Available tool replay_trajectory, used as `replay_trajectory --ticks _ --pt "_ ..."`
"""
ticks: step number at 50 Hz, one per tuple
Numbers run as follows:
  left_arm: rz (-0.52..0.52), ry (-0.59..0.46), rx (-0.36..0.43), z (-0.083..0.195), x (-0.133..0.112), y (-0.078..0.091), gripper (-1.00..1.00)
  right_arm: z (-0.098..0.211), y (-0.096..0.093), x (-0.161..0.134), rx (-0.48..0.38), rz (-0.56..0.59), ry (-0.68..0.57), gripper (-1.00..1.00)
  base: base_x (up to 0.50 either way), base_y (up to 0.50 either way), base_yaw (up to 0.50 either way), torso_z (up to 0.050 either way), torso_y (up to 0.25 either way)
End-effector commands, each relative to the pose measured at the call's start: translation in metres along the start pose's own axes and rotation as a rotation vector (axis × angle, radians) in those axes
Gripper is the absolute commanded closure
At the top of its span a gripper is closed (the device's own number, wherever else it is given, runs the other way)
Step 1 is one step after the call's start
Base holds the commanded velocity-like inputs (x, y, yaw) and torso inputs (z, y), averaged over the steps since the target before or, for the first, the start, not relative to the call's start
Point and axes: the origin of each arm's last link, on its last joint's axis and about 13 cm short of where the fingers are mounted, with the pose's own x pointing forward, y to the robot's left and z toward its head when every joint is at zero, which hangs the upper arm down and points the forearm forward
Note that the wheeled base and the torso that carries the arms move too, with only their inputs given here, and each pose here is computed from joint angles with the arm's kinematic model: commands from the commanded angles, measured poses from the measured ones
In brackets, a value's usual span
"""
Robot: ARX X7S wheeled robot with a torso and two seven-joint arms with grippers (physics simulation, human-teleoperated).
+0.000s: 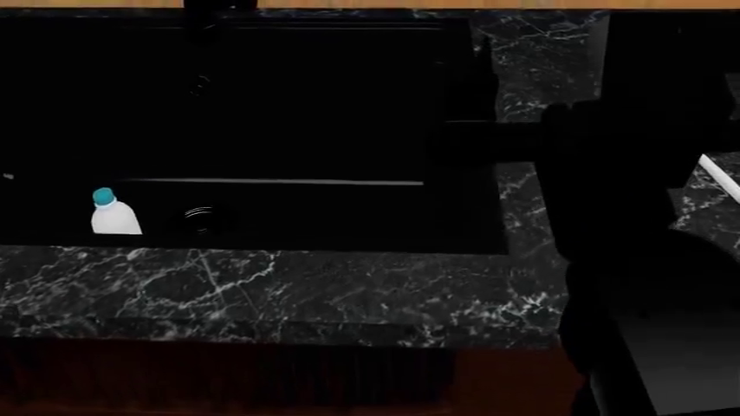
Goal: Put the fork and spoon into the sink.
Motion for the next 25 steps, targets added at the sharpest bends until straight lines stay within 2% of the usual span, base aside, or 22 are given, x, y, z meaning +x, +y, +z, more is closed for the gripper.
replay_trajectory --ticks 1,15,25 --pt "-0.001 0.002 -0.004 -0.0002 -0.0007 -0.0001 -1.00 -0.0003 0.0002 -0.0007 0.011 0.013 0.001 -1.00 0.15 -0.18 0.00 0.000 0.000" --pt "-0.001 -0.001 -0.007 0.0008 -0.0020 0.0008 -1.00 0.0002 0.0013 -0.0033 0.023 0.037 -0.013 -1.00 0.13 -0.22 0.00 0.000 0.000" --pt "-0.002 0.000 -0.011 0.0014 -0.0023 0.0003 -1.00 0.0003 0.0024 -0.0047 0.019 0.050 -0.022 -1.00 0.32 -0.10 0.00 0.000 0.000"
